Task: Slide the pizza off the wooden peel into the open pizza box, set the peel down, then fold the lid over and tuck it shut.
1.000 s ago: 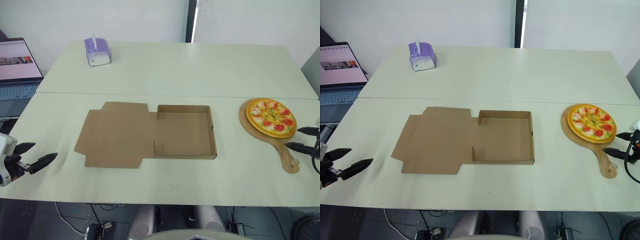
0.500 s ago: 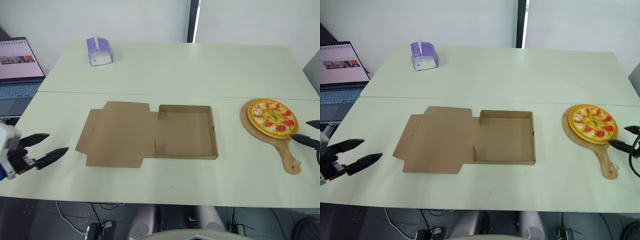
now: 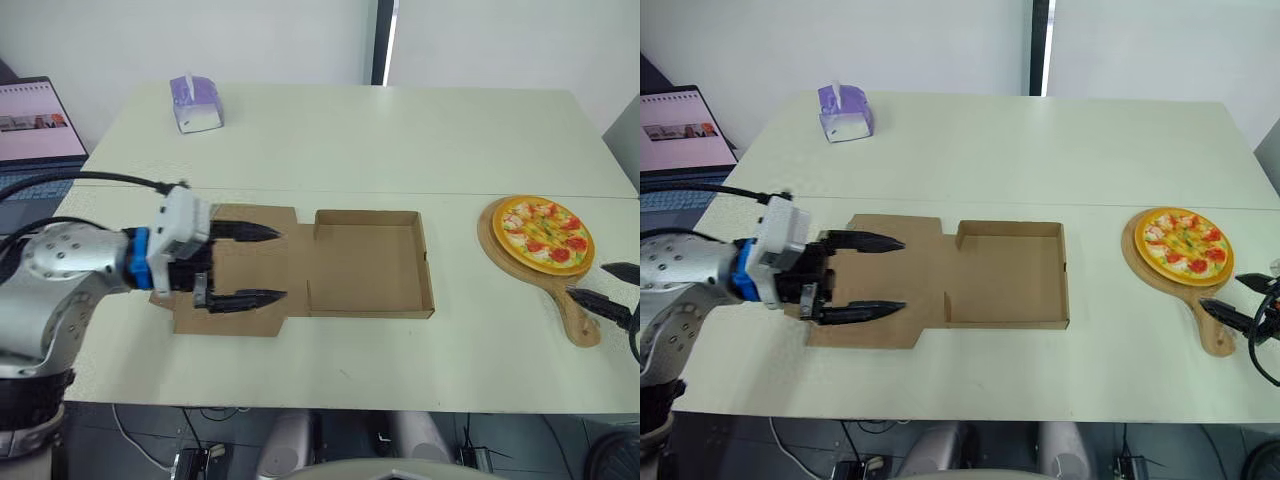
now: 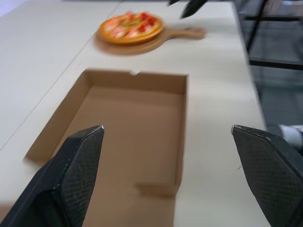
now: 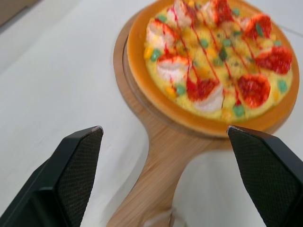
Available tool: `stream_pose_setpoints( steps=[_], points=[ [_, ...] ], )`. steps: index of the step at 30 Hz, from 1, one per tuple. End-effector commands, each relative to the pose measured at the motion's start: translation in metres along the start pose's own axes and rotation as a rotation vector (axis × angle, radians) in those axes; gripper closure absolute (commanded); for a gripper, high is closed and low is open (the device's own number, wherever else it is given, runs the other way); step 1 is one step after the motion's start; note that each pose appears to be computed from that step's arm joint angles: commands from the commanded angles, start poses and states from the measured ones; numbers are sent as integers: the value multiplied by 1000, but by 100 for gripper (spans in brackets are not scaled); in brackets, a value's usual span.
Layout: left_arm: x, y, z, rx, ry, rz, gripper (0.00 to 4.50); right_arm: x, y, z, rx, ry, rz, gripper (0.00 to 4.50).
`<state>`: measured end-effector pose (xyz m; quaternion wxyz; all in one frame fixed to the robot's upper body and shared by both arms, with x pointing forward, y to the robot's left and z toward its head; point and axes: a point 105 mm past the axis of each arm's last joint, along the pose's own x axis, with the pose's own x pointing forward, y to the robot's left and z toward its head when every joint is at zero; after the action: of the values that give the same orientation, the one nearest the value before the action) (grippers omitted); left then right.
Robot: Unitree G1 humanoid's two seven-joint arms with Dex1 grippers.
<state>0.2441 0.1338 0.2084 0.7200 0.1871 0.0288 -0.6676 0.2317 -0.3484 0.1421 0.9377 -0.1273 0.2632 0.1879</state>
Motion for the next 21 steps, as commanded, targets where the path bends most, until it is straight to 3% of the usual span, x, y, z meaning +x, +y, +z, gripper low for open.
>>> stream_pose_setpoints(
  steps=[1, 9, 21],
  points=[
    [11, 0, 14, 70, -41, -81, 3, -11, 4, 13, -20, 11, -17, 0],
    [33, -6, 27, 93, -99, -202, 3, 4, -10, 1, 44, 126, -128, 0],
    [53, -5, 33, 128, -140, -261, 3, 40, -22, -17, 143, 244, -121, 0]
  ],
)
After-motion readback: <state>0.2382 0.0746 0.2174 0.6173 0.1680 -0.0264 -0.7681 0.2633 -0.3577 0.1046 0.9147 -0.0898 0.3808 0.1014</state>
